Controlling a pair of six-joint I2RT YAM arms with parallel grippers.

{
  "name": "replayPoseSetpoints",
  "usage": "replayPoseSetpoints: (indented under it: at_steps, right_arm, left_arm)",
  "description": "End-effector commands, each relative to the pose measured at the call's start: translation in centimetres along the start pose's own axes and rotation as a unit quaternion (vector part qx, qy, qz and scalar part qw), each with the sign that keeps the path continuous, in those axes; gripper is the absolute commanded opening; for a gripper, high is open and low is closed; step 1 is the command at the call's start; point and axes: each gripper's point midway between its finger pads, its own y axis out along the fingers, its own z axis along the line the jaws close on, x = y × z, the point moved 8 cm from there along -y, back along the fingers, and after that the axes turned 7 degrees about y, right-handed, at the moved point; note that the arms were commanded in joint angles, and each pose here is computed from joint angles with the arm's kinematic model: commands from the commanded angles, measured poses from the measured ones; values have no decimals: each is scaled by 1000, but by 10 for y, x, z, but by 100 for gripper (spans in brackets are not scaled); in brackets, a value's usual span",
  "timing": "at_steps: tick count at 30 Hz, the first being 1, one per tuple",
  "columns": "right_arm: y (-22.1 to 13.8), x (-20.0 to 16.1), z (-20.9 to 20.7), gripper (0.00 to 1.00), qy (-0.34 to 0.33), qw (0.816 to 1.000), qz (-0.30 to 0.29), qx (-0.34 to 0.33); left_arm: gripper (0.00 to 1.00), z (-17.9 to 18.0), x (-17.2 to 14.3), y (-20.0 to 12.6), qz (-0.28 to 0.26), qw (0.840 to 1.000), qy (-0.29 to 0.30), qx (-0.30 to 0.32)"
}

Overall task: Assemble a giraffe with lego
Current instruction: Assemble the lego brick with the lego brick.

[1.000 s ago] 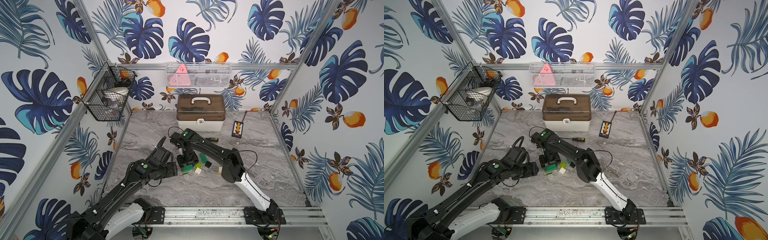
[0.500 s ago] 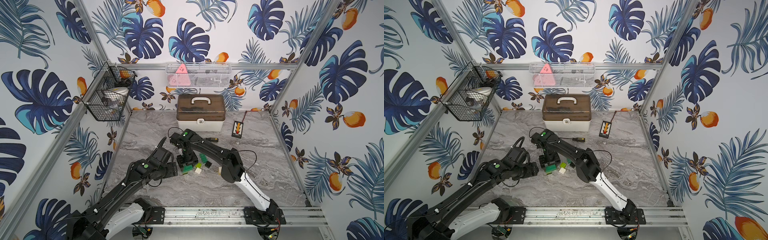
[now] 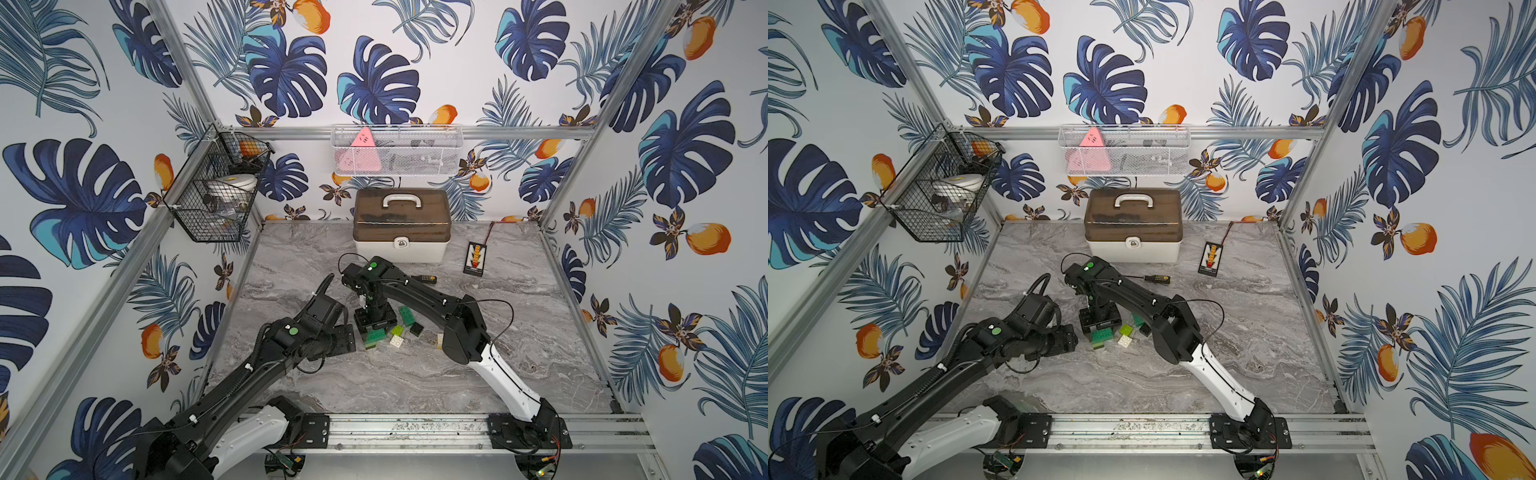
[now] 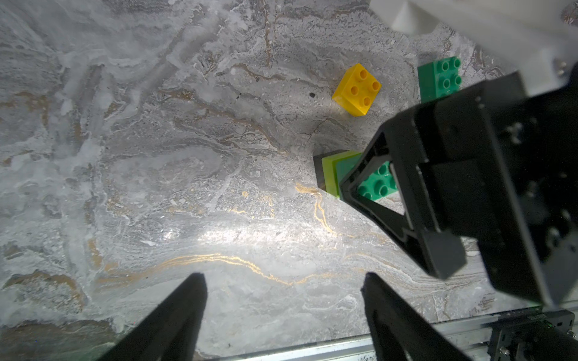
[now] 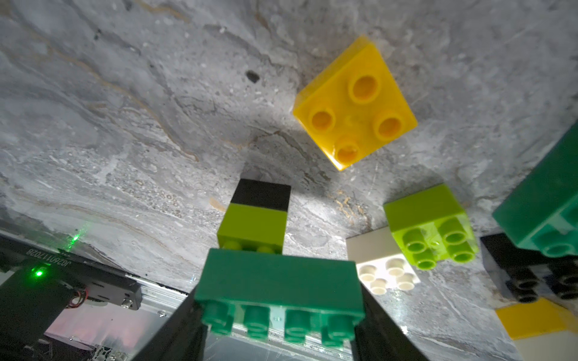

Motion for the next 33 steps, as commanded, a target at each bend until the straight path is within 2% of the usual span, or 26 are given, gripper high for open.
replayPoseSetpoints:
  at_steps: [1, 33]
  right_arm:
    - [3, 2, 0, 48, 2, 1000, 0, -6]
    - [19, 2, -20, 49, -31, 994, 10, -103]
  left_arm:
    - [84, -1, 3, 0, -9, 1000, 8, 1]
    - [84, 0, 1, 2, -10, 1000, 7, 3]
